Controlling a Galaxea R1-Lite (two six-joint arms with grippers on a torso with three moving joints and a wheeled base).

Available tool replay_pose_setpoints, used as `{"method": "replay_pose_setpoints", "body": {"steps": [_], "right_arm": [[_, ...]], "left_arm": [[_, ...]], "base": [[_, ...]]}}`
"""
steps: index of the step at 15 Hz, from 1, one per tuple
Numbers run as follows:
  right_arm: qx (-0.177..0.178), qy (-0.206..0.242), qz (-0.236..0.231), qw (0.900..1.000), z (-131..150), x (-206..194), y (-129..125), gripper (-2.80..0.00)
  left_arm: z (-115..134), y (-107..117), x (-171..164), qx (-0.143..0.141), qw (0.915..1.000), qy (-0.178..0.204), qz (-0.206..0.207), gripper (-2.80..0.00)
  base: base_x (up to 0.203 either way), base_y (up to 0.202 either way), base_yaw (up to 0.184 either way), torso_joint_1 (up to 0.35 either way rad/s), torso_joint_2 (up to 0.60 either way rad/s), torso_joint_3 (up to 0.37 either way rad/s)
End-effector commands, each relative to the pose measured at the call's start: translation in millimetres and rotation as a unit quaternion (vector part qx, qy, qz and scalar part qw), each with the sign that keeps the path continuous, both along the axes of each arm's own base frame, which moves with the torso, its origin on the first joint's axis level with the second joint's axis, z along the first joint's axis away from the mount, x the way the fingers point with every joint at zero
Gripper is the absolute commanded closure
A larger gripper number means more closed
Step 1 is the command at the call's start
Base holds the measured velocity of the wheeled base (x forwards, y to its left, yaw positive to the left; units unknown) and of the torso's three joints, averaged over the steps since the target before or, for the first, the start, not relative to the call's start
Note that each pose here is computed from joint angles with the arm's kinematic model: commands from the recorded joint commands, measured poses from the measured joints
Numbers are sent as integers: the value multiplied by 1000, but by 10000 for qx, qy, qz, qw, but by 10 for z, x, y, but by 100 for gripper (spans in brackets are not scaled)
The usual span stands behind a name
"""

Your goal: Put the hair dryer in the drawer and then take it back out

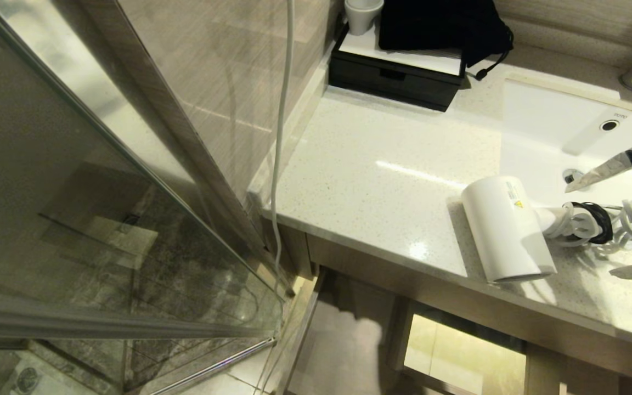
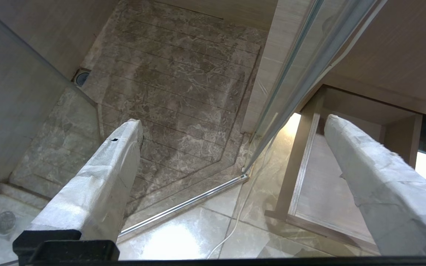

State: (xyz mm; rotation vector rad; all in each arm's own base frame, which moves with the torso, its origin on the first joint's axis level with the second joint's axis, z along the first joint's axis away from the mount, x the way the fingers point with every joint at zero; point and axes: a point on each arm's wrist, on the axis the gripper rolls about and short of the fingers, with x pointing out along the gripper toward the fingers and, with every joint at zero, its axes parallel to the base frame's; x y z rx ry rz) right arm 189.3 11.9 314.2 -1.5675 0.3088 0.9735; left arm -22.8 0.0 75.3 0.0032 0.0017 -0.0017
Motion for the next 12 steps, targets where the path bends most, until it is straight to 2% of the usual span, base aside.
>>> {"method": "replay_pose_setpoints", "body": {"steps": [1, 4, 7, 10, 12], "right_arm": [[-72, -31, 114, 9999, 15, -29, 46, -280], [-61, -25, 145, 9999, 24, -76, 100, -280], [-200, 74, 70, 9997, -7, -121, 117, -280], [-335, 252, -104, 9991, -34, -138, 184, -280], [-275, 433, -374, 9980, -75, -140, 280, -280]], "left_arm": [[0, 0, 0, -1, 10000, -1, 1, -280], [0, 0, 0, -1, 10000, -1, 1, -280], [0, 0, 0, -1, 10000, -1, 1, -280], [0, 0, 0, -1, 10000, -1, 1, -280], [0, 0, 0, -1, 10000, -1, 1, -280]], "base": [[0, 0, 0, 0, 0, 0], [0, 0, 0, 0, 0, 0], [0, 0, 0, 0, 0, 0], [0, 0, 0, 0, 0, 0], [0, 0, 0, 0, 0, 0]]}}
